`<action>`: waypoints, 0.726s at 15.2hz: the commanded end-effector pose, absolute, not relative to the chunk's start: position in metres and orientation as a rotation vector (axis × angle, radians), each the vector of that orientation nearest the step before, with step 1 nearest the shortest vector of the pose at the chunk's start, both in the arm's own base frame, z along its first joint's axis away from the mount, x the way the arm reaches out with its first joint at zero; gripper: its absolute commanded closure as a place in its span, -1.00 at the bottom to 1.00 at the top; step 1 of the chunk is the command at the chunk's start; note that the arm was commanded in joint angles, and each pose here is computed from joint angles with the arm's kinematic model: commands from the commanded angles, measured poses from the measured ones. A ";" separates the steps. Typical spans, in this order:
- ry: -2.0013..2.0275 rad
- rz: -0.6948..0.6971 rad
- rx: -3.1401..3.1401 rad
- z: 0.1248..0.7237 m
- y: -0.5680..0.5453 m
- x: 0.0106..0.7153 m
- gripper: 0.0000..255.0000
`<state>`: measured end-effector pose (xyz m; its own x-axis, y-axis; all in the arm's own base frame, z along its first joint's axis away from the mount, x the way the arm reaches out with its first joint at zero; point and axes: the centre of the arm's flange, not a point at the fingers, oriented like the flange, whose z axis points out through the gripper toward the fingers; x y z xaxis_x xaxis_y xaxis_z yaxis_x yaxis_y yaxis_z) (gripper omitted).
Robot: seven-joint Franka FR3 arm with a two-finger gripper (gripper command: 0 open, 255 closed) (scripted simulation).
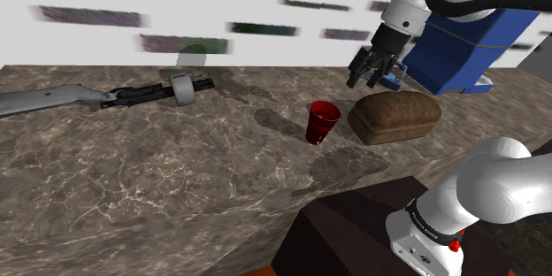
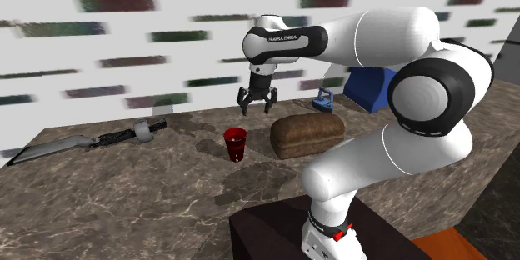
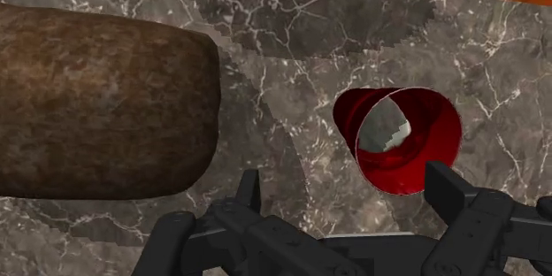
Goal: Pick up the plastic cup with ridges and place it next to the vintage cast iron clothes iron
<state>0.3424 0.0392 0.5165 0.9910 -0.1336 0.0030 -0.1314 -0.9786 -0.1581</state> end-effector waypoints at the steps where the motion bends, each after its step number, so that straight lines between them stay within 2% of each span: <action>1: 0.189 -0.011 -2.961 0.493 0.050 0.349 -1.00; 11: 0.175 0.003 -2.943 0.429 0.072 0.360 -1.00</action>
<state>0.3600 0.0710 0.4347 0.9930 -0.1172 -0.0142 -0.1177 -0.9743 -0.1919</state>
